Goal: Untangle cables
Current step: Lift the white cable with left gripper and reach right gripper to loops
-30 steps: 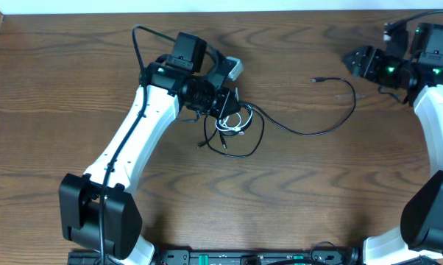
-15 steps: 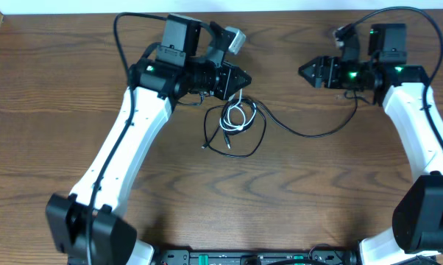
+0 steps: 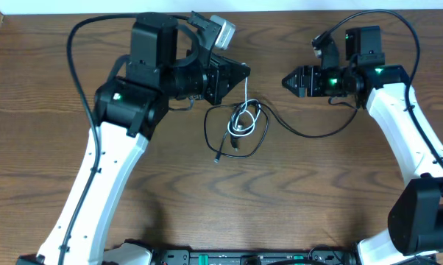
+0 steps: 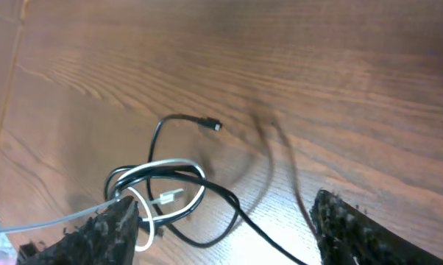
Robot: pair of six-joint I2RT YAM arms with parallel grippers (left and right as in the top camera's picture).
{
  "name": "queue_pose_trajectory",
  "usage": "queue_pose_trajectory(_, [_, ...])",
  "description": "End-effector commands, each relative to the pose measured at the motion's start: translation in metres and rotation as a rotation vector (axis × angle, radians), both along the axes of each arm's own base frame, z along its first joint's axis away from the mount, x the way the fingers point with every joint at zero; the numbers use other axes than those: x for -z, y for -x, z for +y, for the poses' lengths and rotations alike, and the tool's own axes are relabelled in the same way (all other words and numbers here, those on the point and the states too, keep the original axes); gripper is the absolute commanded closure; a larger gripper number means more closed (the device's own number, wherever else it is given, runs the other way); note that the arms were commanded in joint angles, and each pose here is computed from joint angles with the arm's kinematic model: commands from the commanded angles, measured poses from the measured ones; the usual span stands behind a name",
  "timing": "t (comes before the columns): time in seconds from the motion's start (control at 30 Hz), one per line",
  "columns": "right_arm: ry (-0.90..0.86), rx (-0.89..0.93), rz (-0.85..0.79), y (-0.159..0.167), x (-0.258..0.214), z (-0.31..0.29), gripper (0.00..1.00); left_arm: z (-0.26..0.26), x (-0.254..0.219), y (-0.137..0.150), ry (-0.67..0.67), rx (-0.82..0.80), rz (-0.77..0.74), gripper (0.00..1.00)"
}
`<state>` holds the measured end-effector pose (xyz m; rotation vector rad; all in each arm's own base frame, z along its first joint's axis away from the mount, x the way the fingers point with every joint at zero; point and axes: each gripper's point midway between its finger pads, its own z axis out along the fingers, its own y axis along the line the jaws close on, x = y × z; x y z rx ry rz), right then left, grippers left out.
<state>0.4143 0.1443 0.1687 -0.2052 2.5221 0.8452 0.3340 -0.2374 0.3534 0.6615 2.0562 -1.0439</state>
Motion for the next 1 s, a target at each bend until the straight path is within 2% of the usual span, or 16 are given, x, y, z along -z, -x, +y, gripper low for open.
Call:
queue_pose_trajectory(0.0, [0.032,-0.056,-0.036,0.003,-0.002,0.008,0.29,0.001,-0.024,0.005,0.045,-0.003,-0.034,0.92])
queue_pose_trajectory(0.17, [0.047,-0.105,-0.041,0.010,0.000,0.018,0.32,0.000,-0.030,0.003,0.064,-0.012,-0.039,0.92])
queue_pose_trajectory(0.4, [0.054,-0.149,-0.011,0.022,0.005,0.028,0.41,-0.001,-0.042,-0.003,0.093,-0.022,-0.087,0.92])
queue_pose_trajectory(0.63, [0.035,-0.224,0.059,0.040,0.020,0.058,0.43,0.005,-0.041,-0.015,0.096,-0.116,-0.054,0.93])
queue_pose_trajectory(0.97, [-0.009,-0.299,0.191,0.061,0.052,0.095,0.46,0.008,-0.038,-0.018,0.083,-0.139,-0.050,0.93])
